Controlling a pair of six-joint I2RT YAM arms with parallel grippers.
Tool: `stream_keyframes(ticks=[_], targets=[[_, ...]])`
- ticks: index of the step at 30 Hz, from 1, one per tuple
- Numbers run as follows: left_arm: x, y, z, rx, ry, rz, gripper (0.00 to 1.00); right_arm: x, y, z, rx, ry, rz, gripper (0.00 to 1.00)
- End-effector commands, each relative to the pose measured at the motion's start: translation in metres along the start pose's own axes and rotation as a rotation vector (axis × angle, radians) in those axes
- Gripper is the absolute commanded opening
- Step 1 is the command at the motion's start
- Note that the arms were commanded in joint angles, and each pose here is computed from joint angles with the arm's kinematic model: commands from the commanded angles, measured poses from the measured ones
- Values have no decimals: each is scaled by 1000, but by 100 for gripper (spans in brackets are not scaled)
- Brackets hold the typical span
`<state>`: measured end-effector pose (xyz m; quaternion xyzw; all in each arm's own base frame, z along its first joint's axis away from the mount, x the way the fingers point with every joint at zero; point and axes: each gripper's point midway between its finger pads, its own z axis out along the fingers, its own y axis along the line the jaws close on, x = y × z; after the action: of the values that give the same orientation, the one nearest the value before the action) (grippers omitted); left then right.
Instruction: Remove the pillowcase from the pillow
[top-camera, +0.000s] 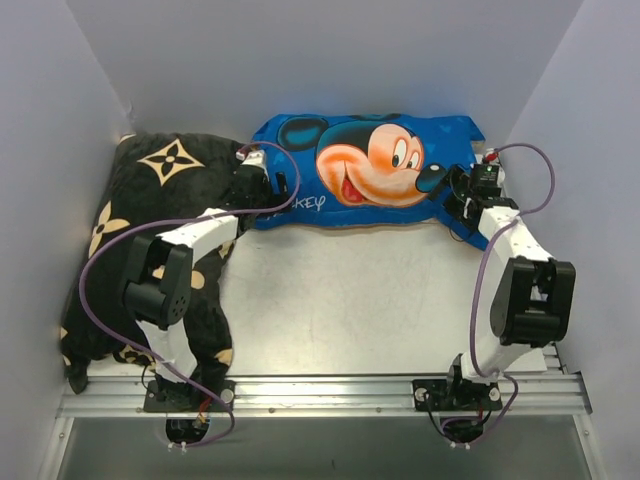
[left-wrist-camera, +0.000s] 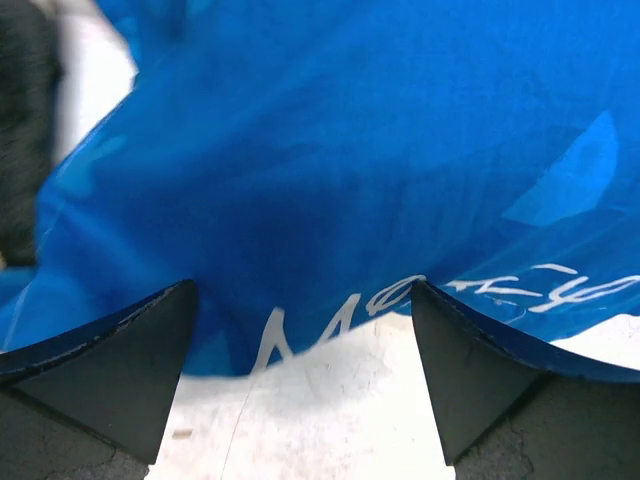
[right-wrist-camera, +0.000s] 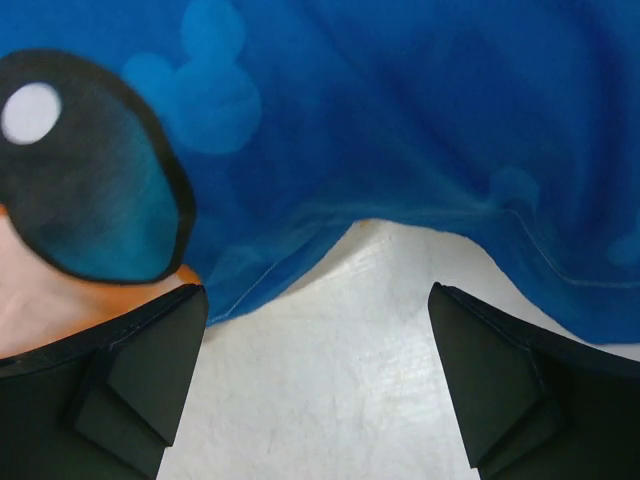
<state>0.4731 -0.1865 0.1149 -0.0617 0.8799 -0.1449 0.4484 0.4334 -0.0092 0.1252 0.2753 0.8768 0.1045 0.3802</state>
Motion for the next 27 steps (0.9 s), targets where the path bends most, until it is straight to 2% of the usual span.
stream_keyframes(ticks=[1,8,11,15,16,18,19,23,27], targets=[[-25,-31,14,149,-90,47,98,-18,11,20,-73,-69,43,100],[-13,-24,39,134,-90,110,97,-35,26,40,-146,-166,88,100],[-10,-20,42,119,-92,120,95,-36,28,47,-143,-168,90,100],[-10,-22,42,121,-98,122,67,-34,25,55,-126,-185,93,96],[-11,-22,40,117,-99,121,49,-36,26,50,-128,-204,89,96],[-15,-21,34,107,-112,118,33,-33,19,44,-116,-229,86,96],[-16,-21,32,105,-114,114,18,-40,23,33,-128,-263,78,96],[-21,-15,23,54,-115,80,0,-45,5,13,-83,-330,78,100],[-22,-8,17,2,-96,38,0,-45,-10,5,-86,-358,105,100]])
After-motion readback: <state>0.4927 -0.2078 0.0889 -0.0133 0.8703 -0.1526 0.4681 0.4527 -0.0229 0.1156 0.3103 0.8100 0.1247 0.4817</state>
